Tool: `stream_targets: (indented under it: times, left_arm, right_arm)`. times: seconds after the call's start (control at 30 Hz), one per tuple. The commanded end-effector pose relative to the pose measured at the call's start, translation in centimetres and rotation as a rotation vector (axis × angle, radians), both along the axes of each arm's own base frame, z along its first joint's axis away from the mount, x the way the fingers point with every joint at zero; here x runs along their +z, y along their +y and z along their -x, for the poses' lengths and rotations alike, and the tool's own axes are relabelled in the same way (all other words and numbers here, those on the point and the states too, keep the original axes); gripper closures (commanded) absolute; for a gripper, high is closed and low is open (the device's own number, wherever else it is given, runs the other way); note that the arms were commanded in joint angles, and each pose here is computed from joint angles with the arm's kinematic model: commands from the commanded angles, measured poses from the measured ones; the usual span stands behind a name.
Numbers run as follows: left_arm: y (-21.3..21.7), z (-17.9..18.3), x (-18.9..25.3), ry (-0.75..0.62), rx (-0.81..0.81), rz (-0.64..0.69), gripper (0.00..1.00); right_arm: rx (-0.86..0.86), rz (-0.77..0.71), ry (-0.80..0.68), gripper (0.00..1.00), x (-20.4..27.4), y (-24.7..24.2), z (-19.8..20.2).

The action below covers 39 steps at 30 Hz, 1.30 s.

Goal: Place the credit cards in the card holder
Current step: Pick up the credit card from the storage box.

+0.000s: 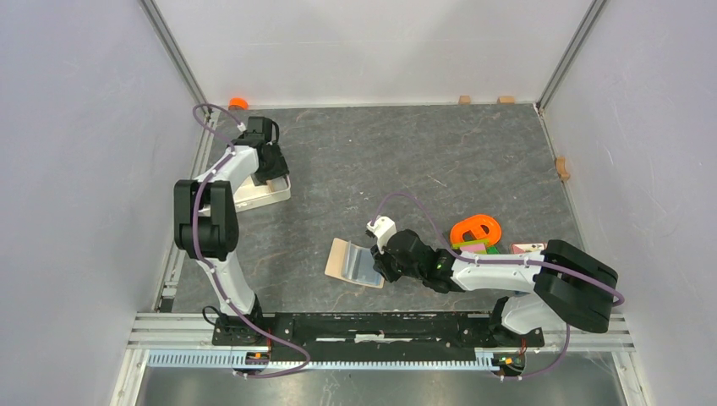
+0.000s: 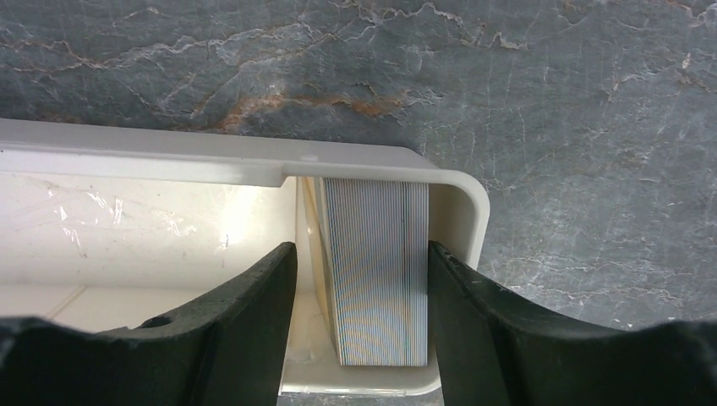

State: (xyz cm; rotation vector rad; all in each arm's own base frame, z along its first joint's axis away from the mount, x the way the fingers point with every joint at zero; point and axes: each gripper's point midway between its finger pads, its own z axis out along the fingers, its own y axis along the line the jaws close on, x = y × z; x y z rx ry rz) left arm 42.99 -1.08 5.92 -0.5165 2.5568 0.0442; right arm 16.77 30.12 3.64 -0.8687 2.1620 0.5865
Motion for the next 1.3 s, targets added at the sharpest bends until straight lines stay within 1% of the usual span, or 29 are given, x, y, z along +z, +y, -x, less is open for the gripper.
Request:
stream_targets:
  times: [0.0,0.2,0.43,0.83,1.27]
  left_arm:
    - [1.8,-0.3,0.1,0.029,-0.035,-0.108,0.36]
    - [2.1,0.0,-0.8,0.077,-0.039,-0.129,0.35]
    - [1.9,0.1,-1.2,0.099,-0.051,-0.118,0.34]
    - [0.7,-0.1,1.5,0.022,-0.069,-0.056,0.36]
    - [0.9,0.1,2.8,-0.013,-0.068,-0.065,0.4]
  right_arm:
    - [0.002,-0.042,-0.01,0.76,0.7,0.6,0.0]
    - [-0.002,-0.053,-0.009,0.77,1.0,0.6,0.0]
    - [-0.005,-0.057,-0.006,0.77,1.1,0.5,0.1]
    - [-0.015,-0.047,-0.01,0.78,1.0,0.3,-0.1]
    - [-0.023,-0.041,-0.011,0.78,1.0,0.2,-0.2]
